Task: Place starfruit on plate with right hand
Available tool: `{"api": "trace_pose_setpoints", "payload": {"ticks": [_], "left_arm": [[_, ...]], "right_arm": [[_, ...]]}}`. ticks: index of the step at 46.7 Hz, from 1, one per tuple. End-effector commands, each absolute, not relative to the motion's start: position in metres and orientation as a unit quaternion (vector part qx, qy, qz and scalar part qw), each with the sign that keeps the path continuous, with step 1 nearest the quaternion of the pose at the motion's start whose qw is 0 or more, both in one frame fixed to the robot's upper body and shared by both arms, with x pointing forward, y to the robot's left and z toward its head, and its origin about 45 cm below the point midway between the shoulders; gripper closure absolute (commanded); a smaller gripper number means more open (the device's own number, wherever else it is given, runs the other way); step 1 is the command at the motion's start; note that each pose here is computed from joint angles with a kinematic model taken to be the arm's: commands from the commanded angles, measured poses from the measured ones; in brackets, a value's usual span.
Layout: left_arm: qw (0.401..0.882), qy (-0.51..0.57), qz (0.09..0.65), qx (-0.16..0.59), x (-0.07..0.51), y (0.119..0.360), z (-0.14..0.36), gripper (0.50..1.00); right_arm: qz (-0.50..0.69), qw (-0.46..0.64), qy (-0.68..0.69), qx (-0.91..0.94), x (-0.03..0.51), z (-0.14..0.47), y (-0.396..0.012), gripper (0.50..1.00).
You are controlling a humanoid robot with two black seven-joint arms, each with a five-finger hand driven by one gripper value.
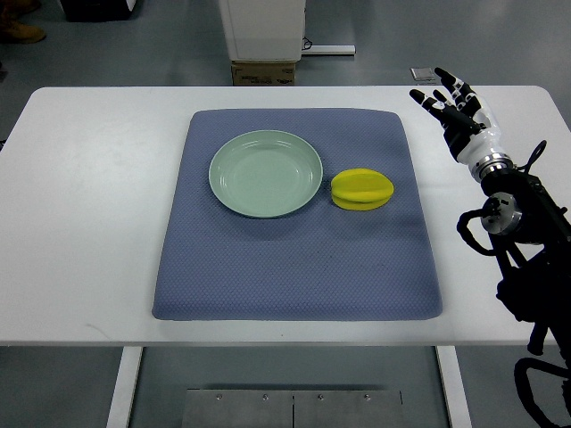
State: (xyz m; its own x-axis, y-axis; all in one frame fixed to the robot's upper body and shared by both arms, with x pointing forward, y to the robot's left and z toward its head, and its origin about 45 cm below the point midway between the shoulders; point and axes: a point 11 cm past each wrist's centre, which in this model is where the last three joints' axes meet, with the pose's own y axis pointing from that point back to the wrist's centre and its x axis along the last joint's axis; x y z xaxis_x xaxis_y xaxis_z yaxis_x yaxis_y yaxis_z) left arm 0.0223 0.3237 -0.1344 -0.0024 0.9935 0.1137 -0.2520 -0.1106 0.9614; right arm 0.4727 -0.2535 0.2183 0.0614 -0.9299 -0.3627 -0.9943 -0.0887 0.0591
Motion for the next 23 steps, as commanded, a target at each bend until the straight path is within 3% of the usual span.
{"api": "trace_pose_setpoints", "payload": {"ticks": [1, 23], "left_arm": [[0.533, 0.400, 0.584, 0.463, 0.0223, 0.3237, -0.1344, 0.500], [0.533, 0.400, 0.584, 0.463, 0.0223, 0.3237, -0.1344, 0.500]], "right_arm": [[0.159, 0.103, 0.666, -0.721, 0.4728, 0.2183, -0.2531, 0.500], [0.157, 0.110, 0.662, -0.725, 0.4777, 0.2259, -0.2482, 0.500]]}}
